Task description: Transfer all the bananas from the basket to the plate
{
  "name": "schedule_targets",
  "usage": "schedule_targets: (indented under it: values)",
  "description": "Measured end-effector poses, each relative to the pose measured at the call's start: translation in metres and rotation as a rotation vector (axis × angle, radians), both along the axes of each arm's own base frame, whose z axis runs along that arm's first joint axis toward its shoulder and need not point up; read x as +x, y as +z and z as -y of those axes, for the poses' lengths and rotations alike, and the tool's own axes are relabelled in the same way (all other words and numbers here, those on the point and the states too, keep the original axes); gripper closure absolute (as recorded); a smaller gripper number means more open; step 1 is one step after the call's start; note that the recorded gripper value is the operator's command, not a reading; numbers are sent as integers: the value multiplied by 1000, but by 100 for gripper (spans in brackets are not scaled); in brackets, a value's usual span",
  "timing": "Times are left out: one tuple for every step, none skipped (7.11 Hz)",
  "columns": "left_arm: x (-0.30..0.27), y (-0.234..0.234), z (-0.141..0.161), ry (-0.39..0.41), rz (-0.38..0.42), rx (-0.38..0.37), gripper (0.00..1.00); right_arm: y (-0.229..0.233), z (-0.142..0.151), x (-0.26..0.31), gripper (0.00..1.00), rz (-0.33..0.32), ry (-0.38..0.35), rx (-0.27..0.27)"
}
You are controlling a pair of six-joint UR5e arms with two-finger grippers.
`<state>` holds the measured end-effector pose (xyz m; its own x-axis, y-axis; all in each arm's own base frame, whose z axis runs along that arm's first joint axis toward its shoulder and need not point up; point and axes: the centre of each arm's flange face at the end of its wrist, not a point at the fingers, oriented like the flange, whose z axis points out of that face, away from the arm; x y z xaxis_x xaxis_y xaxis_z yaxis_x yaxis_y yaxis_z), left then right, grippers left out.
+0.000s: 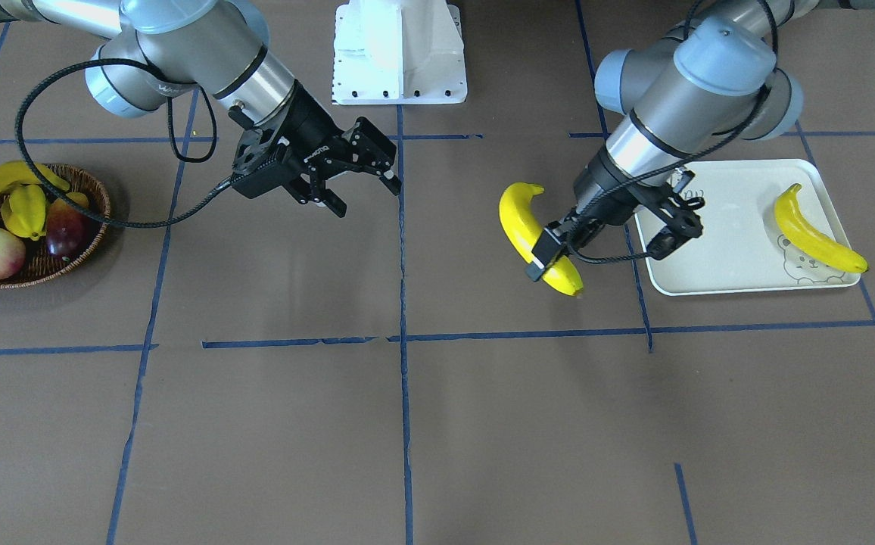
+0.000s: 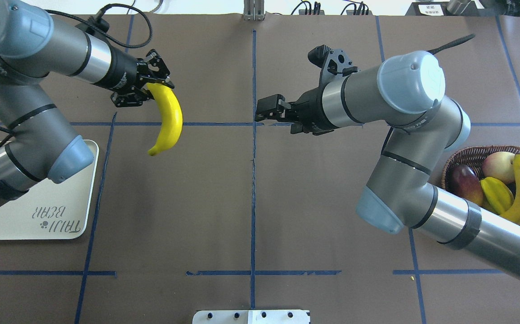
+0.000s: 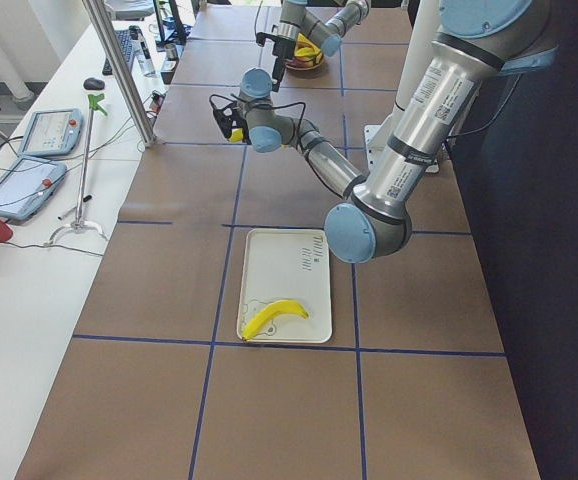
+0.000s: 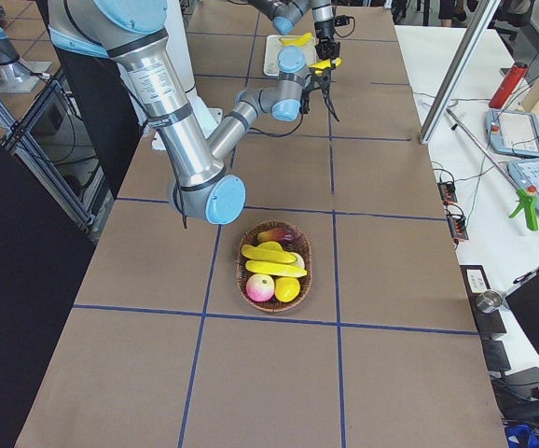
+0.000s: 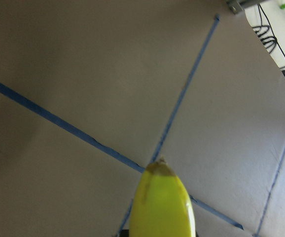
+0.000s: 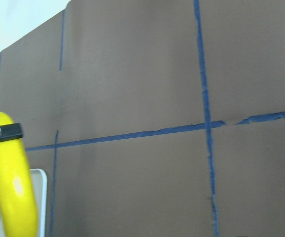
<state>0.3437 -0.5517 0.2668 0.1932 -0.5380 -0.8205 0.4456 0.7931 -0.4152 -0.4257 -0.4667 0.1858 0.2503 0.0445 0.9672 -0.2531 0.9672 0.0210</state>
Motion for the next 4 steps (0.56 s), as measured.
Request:
schedule_targets:
  values:
    - [-20,32,3,4,91,-36,100,13,18,13,0,-96,4,-7]
    - [-37,78,-7,31,187,-78,100,29,38,29,0,-212,-9,5]
    - [-55,131,-20,51,269,-135,100,43,57,52,0,-299,-41,20]
    - [-76,179,-31,61,332,-176,97,56,74,83,0,-341,-79,23]
